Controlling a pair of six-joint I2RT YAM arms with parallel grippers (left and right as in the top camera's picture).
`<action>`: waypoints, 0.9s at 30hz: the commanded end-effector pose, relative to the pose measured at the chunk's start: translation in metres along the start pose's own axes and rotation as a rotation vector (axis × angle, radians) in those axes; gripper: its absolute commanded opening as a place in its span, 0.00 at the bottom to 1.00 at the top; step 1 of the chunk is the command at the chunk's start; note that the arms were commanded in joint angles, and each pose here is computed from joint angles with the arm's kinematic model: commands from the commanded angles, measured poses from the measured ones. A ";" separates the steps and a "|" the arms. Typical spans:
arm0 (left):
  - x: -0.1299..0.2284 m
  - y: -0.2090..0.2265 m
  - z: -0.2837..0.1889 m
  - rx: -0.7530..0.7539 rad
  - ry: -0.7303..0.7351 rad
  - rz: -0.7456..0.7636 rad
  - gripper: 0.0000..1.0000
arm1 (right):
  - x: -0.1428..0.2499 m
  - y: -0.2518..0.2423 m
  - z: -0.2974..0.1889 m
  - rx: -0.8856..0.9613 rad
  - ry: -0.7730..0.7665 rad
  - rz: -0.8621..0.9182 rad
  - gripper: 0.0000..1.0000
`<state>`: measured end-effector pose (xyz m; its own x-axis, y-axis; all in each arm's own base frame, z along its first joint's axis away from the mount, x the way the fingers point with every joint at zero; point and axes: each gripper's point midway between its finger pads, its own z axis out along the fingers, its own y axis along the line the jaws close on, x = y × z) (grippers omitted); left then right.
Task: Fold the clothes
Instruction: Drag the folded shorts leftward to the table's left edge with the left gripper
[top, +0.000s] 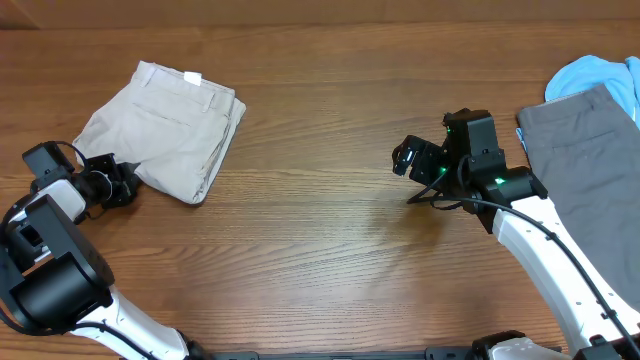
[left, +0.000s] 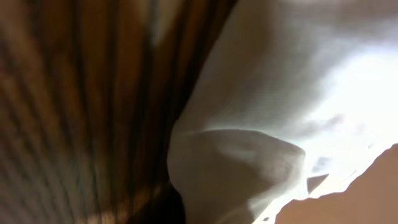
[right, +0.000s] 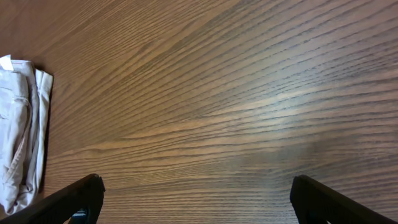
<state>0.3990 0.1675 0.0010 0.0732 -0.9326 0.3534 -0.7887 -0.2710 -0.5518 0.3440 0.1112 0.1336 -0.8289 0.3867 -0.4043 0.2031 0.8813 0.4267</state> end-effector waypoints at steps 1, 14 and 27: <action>-0.038 0.040 -0.002 -0.104 -0.167 -0.195 0.04 | -0.003 0.000 -0.003 0.002 -0.021 -0.002 1.00; -0.130 0.053 -0.086 -0.008 -0.334 -0.183 0.04 | -0.005 -0.003 -0.003 0.018 -0.032 -0.001 1.00; -0.108 0.042 -0.062 -0.101 -0.361 0.071 0.04 | -0.004 0.002 -0.003 -0.011 -0.021 -0.002 1.00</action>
<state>0.3156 0.2900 0.0018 0.2885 -0.9523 0.1000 -0.7895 -0.2956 -0.5378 0.3462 0.1105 0.1347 -0.8229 0.3888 -0.4143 0.2026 0.8820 0.4254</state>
